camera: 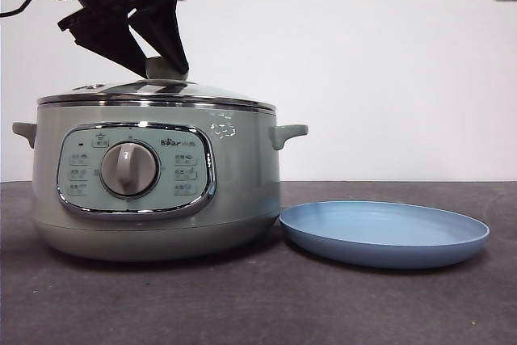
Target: Take the pumpkin out from the steamer,put the pumpkin in the blue plate,close the lid
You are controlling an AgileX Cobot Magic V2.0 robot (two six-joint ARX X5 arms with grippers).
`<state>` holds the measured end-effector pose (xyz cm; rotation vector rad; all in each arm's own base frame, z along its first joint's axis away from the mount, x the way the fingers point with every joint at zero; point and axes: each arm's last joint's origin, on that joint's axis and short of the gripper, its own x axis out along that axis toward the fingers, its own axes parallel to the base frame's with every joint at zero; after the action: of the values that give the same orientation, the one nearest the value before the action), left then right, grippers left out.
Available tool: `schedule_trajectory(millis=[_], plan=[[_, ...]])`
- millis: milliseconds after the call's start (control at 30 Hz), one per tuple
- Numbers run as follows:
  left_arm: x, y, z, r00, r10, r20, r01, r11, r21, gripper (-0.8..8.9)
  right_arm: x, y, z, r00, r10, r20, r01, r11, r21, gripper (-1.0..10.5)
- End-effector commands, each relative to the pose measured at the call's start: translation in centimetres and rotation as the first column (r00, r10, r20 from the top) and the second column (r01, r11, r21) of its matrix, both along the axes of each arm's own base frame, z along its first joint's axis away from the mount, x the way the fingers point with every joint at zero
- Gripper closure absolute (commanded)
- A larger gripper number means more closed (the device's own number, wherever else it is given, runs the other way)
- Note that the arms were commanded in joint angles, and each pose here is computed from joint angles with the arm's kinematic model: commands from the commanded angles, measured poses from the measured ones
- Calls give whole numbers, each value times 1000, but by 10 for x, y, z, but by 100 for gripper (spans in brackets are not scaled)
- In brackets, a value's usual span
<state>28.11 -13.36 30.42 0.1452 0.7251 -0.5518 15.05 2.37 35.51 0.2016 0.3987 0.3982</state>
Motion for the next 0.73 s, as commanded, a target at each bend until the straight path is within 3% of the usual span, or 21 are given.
schedule_trajectory(millis=[33, 200, 333, 533, 733], plan=[[2, -1, 6, 999, -10, 52, 10, 1000, -5, 822, 0, 0, 0, 1000, 0, -2, 0, 1000, 6, 568], [-7, 4, 22, 993, 11, 115, -9, 1000, -18, 822, 2, 1, 0, 1000, 8, -4, -8, 1000, 9, 568], [-21, 12, 42, 982, 36, 184, -30, 999, -36, 822, 7, 7, -1, 992, 123, -3, -122, 991, 46, 569], [-58, 31, 80, 942, 101, 321, -81, 994, -76, 822, 26, 28, -4, 965, 262, 21, -263, 963, 63, 570], [-106, 57, 110, 870, 224, 440, -199, 975, -102, 822, 50, 69, -11, 911, 412, 28, -413, 909, 60, 570]])
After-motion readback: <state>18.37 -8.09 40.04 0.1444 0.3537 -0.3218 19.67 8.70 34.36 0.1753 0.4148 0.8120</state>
